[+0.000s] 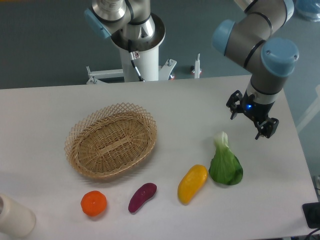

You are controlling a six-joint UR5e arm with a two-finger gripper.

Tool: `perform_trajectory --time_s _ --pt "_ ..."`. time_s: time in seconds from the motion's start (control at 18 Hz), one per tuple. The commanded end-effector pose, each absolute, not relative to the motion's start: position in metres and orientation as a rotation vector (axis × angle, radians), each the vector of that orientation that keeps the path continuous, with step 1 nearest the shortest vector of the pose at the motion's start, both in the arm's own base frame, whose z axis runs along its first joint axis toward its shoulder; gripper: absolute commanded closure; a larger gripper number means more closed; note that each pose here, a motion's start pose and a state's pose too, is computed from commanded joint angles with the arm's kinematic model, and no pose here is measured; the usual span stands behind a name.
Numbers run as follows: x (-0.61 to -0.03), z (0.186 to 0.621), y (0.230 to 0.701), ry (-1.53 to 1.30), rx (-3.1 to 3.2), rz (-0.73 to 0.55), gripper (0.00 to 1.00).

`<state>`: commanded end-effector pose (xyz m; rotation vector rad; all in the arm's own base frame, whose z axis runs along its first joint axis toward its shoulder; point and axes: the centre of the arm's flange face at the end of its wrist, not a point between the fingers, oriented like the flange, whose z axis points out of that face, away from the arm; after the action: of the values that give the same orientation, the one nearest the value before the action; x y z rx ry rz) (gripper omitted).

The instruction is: Pick up the mango from the table

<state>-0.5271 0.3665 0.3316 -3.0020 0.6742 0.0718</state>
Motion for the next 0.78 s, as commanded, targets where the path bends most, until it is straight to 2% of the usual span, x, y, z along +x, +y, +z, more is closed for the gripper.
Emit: perform_trajectory --time_s 0.5,0.78 --pt "-0.514 0.324 0.375 0.678 -2.949 0.032 0.00" --pt "-0.492 0.320 0.392 0.534 -2.978 0.008 0.00"
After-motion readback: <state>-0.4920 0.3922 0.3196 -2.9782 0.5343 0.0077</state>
